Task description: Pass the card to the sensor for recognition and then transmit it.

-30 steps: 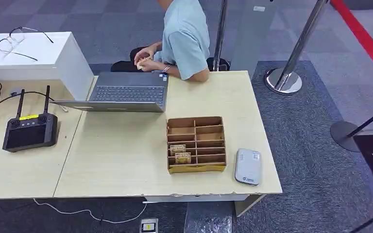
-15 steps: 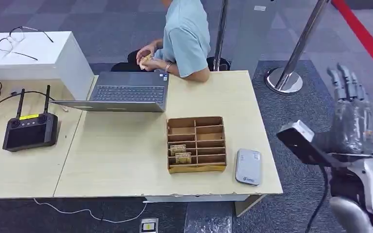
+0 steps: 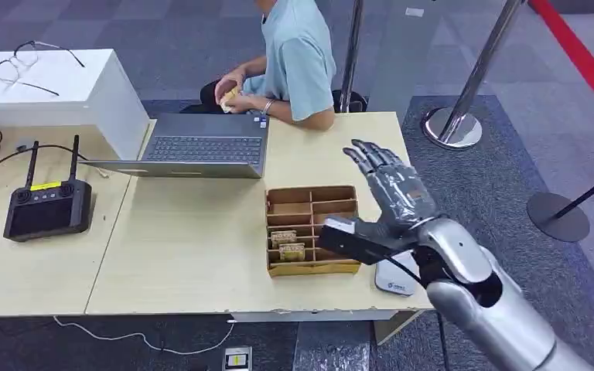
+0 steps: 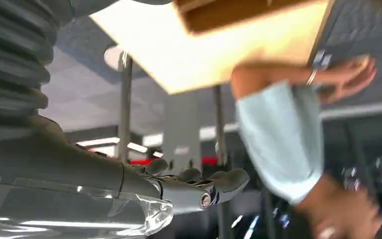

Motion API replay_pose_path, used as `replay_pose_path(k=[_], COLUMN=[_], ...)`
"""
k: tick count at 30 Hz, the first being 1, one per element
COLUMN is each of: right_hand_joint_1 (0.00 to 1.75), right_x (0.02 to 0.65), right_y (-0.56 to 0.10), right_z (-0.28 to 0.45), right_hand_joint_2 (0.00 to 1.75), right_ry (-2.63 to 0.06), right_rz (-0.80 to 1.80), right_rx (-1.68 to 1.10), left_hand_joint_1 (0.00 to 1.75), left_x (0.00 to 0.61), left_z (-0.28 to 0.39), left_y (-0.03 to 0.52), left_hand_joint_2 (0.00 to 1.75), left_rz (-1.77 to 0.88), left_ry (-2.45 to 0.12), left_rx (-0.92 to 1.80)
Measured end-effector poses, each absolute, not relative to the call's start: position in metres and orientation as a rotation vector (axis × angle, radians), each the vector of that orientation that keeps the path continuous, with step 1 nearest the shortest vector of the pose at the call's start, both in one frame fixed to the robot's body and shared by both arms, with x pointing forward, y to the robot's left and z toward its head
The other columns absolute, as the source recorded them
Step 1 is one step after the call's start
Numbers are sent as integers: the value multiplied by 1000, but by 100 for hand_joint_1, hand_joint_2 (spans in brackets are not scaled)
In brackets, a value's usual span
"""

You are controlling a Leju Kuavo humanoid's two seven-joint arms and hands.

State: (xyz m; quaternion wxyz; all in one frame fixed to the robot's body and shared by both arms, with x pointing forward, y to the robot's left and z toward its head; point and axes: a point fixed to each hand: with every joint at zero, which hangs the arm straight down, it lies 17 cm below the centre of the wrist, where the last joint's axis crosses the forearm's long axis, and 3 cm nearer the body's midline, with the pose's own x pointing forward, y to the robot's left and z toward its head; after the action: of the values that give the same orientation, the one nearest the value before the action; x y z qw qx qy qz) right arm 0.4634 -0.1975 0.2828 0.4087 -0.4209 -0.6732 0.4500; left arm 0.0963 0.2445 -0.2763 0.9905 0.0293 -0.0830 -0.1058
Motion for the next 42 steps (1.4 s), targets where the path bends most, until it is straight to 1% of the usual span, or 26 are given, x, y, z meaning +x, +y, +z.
replay_pose_path(k=[8, 10, 11, 12, 13, 14, 15, 17, 18, 20, 21, 22, 25, 29, 31, 34, 36, 37, 39, 40, 41, 42], right_hand_joint_1=[0, 5, 38, 134, 143, 145, 140, 134, 101, 101, 112, 110, 91, 91, 79, 79, 61, 61, 66, 66, 72, 72], right_x=[471, 472, 473, 473, 473, 474, 474, 474, 475, 474, 474, 474, 473, 473, 473, 473, 473, 473, 473, 473, 473, 473], right_y=[-162, -156, -154, -152, -151, -149, -149, -145, -145, -142, -141, -139, -137, -136, -135, -127, -124, -124, -121, -119, -116, -113], right_z=[237, 226, 221, 216, 213, 210, 207, 201, 197, 190, 188, 187, 181, 181, 177, 172, 171, 171, 171, 171, 171, 172], right_hand_joint_2=[175, 175, 175, 175, 175, 175, 175, 175, 175, 175, 175, 175, 175, 175, 175, 175, 175, 175, 175, 175, 175, 175], right_ry=[-1623, -1608, -1600, -1594, -1589, -1586, -1582, -1576, -1567, -1557, -1557, -1555, -1549, -1548, -1544, -1550, -1550, -1550, -1555, -1559, -1564, -1570], right_rz=[1254, 1270, 1278, 1281, 1284, 1285, 1288, 1289, 1295, 1304, 1305, 1306, 1313, 1313, 1319, 1334, 1338, 1338, 1341, 1341, 1342, 1342], right_rx=[-942, -912, -901, -889, -885, -880, -875, -856, -852, -844, -841, -839, -833, -832, -830, -817, -815, -815, -810, -808, -803, -798], left_hand_joint_1=[0, 0, 0, 0, 0, 0, 0, 0, 0, 0, 0, 0, 0, 0, 0, 0, 0, 0, 0, 0, 0, 0], left_x=[92, 92, 92, 91, 91, 91, 91, 91, 91, 91, 91, 91, 91, 91, 91, 91, 91, 91, 91, 91, 91, 91], left_z=[-277, -277, -277, -277, -277, -277, -277, -277, -277, -277, -277, -277, -277, -277, -277, -277, -277, -277, -277, -277, -277, -277], left_y=[244, 244, 244, 244, 244, 245, 245, 245, 245, 246, 246, 246, 246, 246, 246, 246, 246, 246, 246, 246, 246, 246], left_hand_joint_2=[0, 0, 0, 0, 0, 0, 0, 0, 0, 0, 0, 0, 0, 0, 0, 0, 0, 0, 0, 0, 0, 0], left_rz=[-236, -242, -246, -248, -252, -253, -255, -258, -260, -263, -263, -264, -266, -266, -269, -277, -279, -279, -281, -281, -283, -284], left_ry=[-149, -149, -149, -150, -150, -150, -150, -150, -150, -151, -151, -153, -155, -155, -156, -156, -156, -156, -156, -157, -157, -156], left_rx=[54, 55, 56, 56, 57, 58, 58, 59, 60, 61, 62, 63, 62, 62, 63, 63, 64, 64, 64, 64, 64, 64])
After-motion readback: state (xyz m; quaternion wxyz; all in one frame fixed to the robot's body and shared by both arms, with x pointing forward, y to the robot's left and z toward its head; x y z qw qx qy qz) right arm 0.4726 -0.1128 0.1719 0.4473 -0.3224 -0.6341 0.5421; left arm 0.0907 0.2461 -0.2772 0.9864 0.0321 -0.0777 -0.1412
